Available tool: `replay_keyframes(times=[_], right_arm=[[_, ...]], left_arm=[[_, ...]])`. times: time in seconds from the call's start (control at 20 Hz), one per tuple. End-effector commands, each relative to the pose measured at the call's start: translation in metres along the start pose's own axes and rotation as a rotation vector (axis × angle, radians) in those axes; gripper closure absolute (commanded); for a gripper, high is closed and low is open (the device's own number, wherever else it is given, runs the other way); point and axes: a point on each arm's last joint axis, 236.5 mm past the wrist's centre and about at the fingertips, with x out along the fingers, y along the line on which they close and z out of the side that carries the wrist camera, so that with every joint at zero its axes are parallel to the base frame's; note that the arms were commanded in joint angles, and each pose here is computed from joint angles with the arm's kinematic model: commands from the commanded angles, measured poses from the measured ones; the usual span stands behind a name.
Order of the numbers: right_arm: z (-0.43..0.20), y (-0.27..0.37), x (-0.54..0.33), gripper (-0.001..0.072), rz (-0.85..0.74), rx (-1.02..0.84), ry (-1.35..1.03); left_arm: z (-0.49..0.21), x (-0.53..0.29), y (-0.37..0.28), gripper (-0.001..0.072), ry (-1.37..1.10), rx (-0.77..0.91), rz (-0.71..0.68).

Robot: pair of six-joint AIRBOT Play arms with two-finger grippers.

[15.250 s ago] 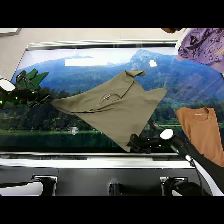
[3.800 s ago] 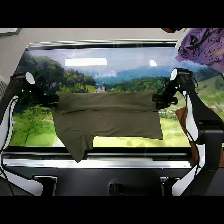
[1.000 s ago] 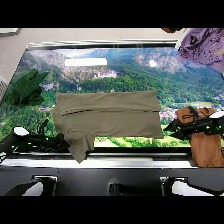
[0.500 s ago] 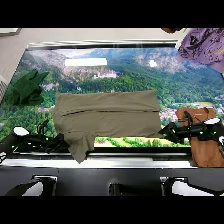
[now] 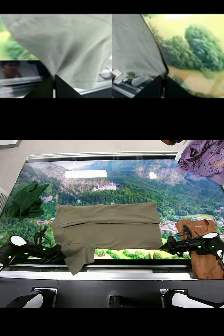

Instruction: Fold the clothes and pants, and hang the long-sleeved shirts on hangers.

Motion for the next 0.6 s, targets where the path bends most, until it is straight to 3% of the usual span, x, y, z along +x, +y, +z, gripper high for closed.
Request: replay_keyframes(times=[0.0, 0.3, 0.55], right_arm=[[-0.013, 0.009, -0.014, 0.0685, -0.014, -0.016, 0.012], [-0.032, 0.023, -0.062, 0.0686, -0.132, -0.082, -0.104], [-0.014, 0.053, -0.05, 0.0687, -0.196, -0.253, -0.145]], left_arm=[[-0.001, -0.036, 0.016, 0.0693, -0.043, -0.007, 0.144], [-0.015, -0.068, 0.001, 0.0694, -0.141, -0.004, 0.139], [0.033, -0.086, -0.011, 0.0694, -0.253, 0.058, 0.135]])
